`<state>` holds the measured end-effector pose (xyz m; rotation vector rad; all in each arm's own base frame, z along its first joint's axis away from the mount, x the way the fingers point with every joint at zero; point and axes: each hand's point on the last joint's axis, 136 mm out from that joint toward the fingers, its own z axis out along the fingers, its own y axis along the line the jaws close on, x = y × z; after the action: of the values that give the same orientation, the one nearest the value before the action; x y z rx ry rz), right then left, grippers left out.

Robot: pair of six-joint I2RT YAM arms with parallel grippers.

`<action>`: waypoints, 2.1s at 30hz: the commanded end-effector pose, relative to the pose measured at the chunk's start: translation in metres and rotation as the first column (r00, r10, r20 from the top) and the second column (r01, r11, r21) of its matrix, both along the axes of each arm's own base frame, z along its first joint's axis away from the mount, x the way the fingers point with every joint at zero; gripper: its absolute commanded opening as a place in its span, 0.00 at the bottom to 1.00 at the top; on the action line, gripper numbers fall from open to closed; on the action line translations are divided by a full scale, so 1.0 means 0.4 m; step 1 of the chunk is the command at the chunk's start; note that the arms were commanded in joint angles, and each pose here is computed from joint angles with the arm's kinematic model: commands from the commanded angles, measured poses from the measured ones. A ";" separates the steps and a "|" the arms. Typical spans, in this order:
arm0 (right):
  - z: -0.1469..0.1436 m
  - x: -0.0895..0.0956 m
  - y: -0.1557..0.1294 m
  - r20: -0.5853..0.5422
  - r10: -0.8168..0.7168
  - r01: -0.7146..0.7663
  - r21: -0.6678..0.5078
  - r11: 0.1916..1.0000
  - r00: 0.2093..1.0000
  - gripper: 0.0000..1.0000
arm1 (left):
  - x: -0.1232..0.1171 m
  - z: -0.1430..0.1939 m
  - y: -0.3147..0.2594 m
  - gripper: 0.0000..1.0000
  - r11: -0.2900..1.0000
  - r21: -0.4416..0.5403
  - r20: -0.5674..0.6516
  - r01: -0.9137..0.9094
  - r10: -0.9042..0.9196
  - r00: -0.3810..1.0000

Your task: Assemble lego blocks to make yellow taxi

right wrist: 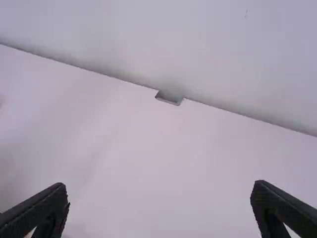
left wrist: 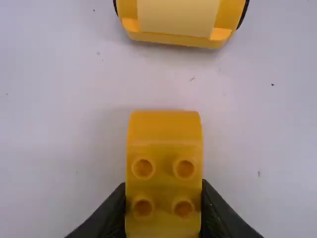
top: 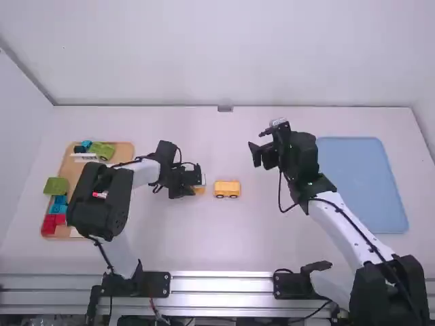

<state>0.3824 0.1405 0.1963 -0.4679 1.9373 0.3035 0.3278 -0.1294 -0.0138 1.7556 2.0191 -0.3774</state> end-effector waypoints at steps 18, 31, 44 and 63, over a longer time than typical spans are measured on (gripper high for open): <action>0.020 -0.002 -0.004 0.025 -0.007 0.007 0.012 1.000 1.000 0.98 | -0.005 0.096 -0.029 0.99 0.995 -0.100 -0.047 0.014 -0.019 0.999; 0.012 -0.005 -0.005 0.013 -0.006 0.006 0.005 1.000 1.000 0.98 | 0.005 0.113 -0.015 0.99 0.871 -0.491 0.030 -0.018 0.038 0.999; 0.011 -0.005 -0.004 0.011 -0.004 0.004 0.005 1.000 1.000 0.98 | -0.004 0.023 -0.023 0.99 0.843 -0.535 0.005 -0.052 0.065 0.998; 0.011 -0.006 -0.004 0.010 -0.005 0.005 0.008 1.000 1.000 0.98 | -0.026 -0.008 -0.014 0.70 0.868 -0.497 0.049 -0.010 0.039 0.998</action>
<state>0.3830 0.1388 0.1963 -0.4633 1.9385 0.3012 0.3199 -0.1355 -0.0164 1.3960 1.7164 -0.7461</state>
